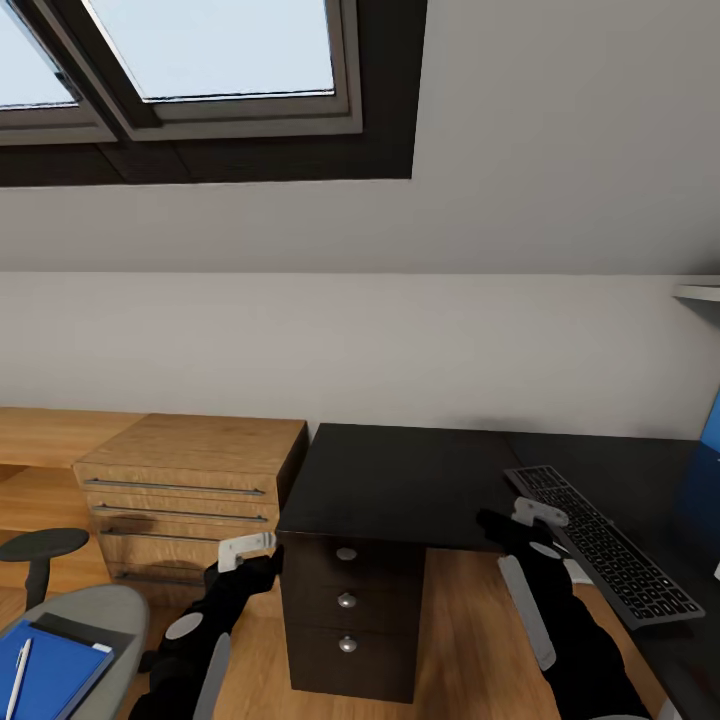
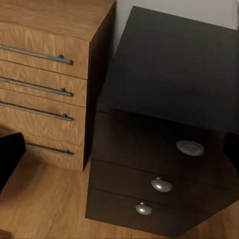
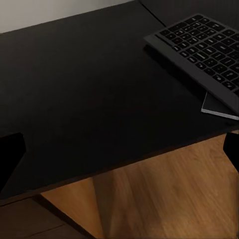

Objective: In the bedroom, organize the workspace by keeping the computer under the desk, ensuring the monitor is on the desk, placing the keyboard on the desk next to the monitor, placing the mouse on the desk next to the keyboard, moving the folder from the swivel chair onto the desk next to the mouse, stacking the notebook on top of the folder with the pen on top of the notebook, and positioning the swivel chair next to the desk.

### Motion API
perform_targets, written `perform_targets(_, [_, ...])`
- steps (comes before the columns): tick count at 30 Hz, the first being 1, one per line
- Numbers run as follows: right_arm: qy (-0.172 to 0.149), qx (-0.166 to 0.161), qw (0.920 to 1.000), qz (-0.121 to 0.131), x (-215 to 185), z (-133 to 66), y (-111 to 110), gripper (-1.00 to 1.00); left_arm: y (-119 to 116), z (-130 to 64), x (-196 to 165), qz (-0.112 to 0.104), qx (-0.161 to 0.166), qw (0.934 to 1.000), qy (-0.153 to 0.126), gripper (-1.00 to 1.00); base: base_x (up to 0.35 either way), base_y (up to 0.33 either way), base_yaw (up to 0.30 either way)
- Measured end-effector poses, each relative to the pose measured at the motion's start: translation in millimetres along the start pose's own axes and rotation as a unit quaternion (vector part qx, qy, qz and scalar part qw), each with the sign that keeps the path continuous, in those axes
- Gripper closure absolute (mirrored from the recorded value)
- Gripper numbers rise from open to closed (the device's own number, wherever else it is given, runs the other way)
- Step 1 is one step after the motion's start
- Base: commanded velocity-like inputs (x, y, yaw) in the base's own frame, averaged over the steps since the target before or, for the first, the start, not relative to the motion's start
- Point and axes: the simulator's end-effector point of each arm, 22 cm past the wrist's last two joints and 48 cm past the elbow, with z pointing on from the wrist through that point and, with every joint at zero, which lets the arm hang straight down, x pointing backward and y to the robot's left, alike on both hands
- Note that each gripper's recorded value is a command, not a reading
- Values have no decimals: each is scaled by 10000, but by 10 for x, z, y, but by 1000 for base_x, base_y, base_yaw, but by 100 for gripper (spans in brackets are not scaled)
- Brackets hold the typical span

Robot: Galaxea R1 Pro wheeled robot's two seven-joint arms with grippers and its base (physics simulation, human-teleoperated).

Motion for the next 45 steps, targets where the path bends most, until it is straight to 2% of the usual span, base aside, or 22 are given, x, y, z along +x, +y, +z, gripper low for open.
perform_targets(9, [-34, -11, 10000, 5, -35, -17, -5, -100, -2, -79, -249, -18, 7, 9996, -278, -100, 0, 0, -209])
perform_targets(32, [-26, -43, 10000, 13, -21, -23, 9, -100, -9, -101, -290, -20, 16, 9995, -326, -100, 0, 0, -254])
perform_targets(45, [-16, -68, 10000, -4, -8, -28, 33, -100, -9, -108, -294, -20, 17, 9995, -329, -100, 179, 36, -40])
